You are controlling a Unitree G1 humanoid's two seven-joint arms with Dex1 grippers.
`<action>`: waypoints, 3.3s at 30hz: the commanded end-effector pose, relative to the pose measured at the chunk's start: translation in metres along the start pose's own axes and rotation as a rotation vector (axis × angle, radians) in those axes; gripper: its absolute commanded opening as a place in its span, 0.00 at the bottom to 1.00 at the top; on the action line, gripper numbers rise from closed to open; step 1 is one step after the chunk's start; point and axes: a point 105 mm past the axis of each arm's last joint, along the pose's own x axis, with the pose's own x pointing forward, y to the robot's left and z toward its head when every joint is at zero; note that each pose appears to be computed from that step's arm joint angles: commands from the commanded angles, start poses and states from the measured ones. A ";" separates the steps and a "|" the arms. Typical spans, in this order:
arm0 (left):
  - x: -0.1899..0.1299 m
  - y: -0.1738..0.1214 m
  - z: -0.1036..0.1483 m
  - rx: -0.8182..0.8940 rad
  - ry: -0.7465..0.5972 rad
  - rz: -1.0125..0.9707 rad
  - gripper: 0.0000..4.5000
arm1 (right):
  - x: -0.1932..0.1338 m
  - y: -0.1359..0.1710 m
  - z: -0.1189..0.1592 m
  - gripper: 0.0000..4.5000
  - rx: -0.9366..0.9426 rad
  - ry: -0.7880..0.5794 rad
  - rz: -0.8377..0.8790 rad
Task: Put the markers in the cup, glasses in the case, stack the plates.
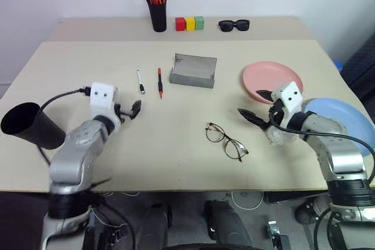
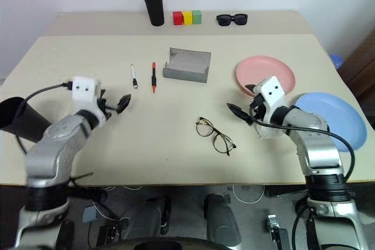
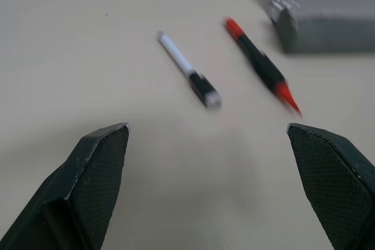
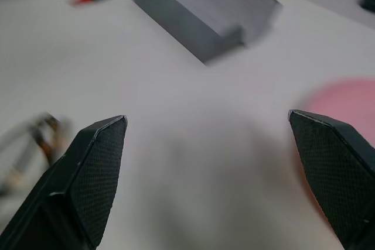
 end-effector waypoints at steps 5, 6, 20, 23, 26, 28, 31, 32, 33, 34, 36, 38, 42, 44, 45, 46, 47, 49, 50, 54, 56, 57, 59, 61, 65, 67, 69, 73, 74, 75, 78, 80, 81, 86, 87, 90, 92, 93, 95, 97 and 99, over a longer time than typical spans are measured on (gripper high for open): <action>0.061 0.011 0.021 -0.123 0.221 0.225 0.99 | 0.018 0.047 0.042 1.00 -0.019 -0.140 0.120; 0.066 0.013 0.022 -0.112 0.252 0.252 0.99 | 0.021 0.056 0.043 1.00 -0.011 -0.146 0.140; 0.102 -0.010 0.008 -0.187 0.413 0.264 0.79 | 0.029 0.118 0.037 1.00 0.103 -0.151 0.224; 0.102 -0.009 0.007 -0.202 0.419 0.281 0.46 | 0.030 0.116 0.035 1.00 0.101 -0.143 0.219; 0.102 -0.002 0.008 -0.262 0.392 0.309 0.11 | 0.032 0.114 0.034 1.00 0.104 -0.139 0.220; 0.107 0.008 0.035 -0.306 0.187 0.327 0.01 | 0.033 0.115 0.032 1.00 0.118 -0.137 0.228; 0.091 0.038 0.087 -0.140 -0.162 0.497 0.01 | 0.035 0.122 0.030 1.00 0.153 -0.144 0.274; 0.082 0.042 0.101 -0.135 -0.268 0.518 0.01 | 0.035 0.125 0.030 1.00 0.163 -0.148 0.298; 0.073 0.046 0.109 -0.162 -0.343 0.503 0.01 | 0.035 0.129 0.031 1.00 0.177 -0.160 0.329; 0.063 0.048 0.114 -0.199 -0.406 0.482 0.01 | 0.035 0.133 0.033 1.00 0.191 -0.176 0.360; 0.041 0.055 0.121 -0.247 -0.520 0.480 0.01 | 0.034 0.140 0.039 1.00 0.230 -0.213 0.415; 0.009 0.072 0.118 -0.175 -0.586 0.585 0.01 | 0.034 0.147 0.049 1.00 0.289 -0.266 0.476; -0.045 0.094 0.110 -0.101 -0.637 0.751 0.01 | 0.037 0.153 0.061 1.00 0.343 -0.327 0.526; -0.072 0.105 0.111 -0.072 -0.666 0.842 0.01 | 0.039 0.153 0.065 1.00 0.362 -0.347 0.543; -0.083 0.109 0.111 -0.066 -0.676 0.879 0.01 | 0.039 0.154 0.066 1.00 0.371 -0.353 0.553; -0.092 0.112 0.112 -0.061 -0.681 0.908 0.01 | 0.039 0.155 0.068 1.00 0.379 -0.355 0.565; -0.101 0.115 0.112 -0.055 -0.687 0.933 0.01 | 0.039 0.158 0.068 1.00 0.393 -0.355 0.584; -0.113 0.116 0.112 -0.050 -0.698 0.962 0.01 | 0.039 0.162 0.069 1.00 0.415 -0.349 0.618; -0.117 0.116 0.110 -0.049 -0.695 0.979 0.01 | 0.039 0.163 0.069 1.00 0.427 -0.345 0.635; -0.130 0.111 0.095 -0.037 -0.659 1.050 0.01 | 0.039 0.169 0.068 1.00 0.453 -0.329 0.687; -0.137 0.108 0.081 -0.046 -0.623 1.090 0.01 | 0.039 0.171 0.068 1.00 0.471 -0.321 0.709; -0.139 0.106 0.075 -0.051 -0.605 1.108 0.01 | 0.039 0.172 0.068 1.00 0.479 -0.318 0.717; -0.144 0.106 0.063 -0.053 -0.568 1.143 0.01 | 0.039 0.173 0.068 1.00 0.494 -0.315 0.724; -0.148 0.107 0.053 -0.046 -0.536 1.180 0.01 | 0.039 0.173 0.068 1.00 0.503 -0.314 0.723; -0.151 0.115 0.042 -0.032 -0.508 1.209 0.01 | 0.040 0.173 0.068 1.00 0.510 -0.313 0.721; -0.151 0.120 0.040 -0.015 -0.501 1.220 0.01 | 0.040 0.173 0.069 1.00 0.503 -0.314 0.725; -0.151 0.127 0.039 -0.005 -0.496 1.232 0.01 | 0.041 0.172 0.071 1.00 0.494 -0.322 0.724; -0.149 0.134 0.034 0.000 -0.478 1.228 0.01 | 0.037 0.171 0.089 1.00 0.489 -0.384 0.741; -0.146 0.135 0.032 -0.001 -0.471 1.220 0.01 | 0.035 0.170 0.094 1.00 0.487 -0.399 0.747; -0.143 0.136 0.031 -0.001 -0.463 1.209 0.01 | 0.034 0.170 0.098 1.00 0.480 -0.412 0.753; -0.138 0.136 0.026 -0.003 -0.447 1.195 0.01 | 0.032 0.170 0.107 1.00 0.430 -0.436 0.759; -0.136 0.136 0.023 -0.009 -0.437 1.194 0.01 | 0.031 0.171 0.109 1.00 0.392 -0.438 0.765; -0.135 0.136 0.020 -0.017 -0.426 1.193 0.01 | 0.030 0.172 0.111 1.00 0.371 -0.438 0.771; -0.130 0.137 0.011 -0.049 -0.389 1.194 0.01 | 0.029 0.173 0.114 1.00 0.346 -0.435 0.784; -0.130 0.137 0.010 -0.055 -0.384 1.195 0.01 | 0.029 0.174 0.114 1.00 0.351 -0.435 0.787; -0.128 0.137 0.006 -0.077 -0.375 1.198 0.01 | 0.030 0.174 0.114 1.00 0.361 -0.435 0.791; -0.128 0.136 0.005 -0.087 -0.373 1.200 0.01 | 0.030 0.174 0.114 1.00 0.362 -0.435 0.791; -0.128 0.136 0.005 -0.093 -0.373 1.201 0.01 | 0.030 0.174 0.114 1.00 0.362 -0.435 0.791; -0.127 0.136 0.004 -0.099 -0.370 1.203 0.31 | 0.030 0.174 0.114 1.00 0.363 -0.435 0.793; -0.126 0.135 0.004 -0.099 -0.370 1.203 0.53 | 0.030 0.174 0.114 1.00 0.364 -0.436 0.796; -0.126 0.135 0.004 -0.101 -0.373 1.203 0.75 | 0.030 0.174 0.114 1.00 0.366 -0.436 0.799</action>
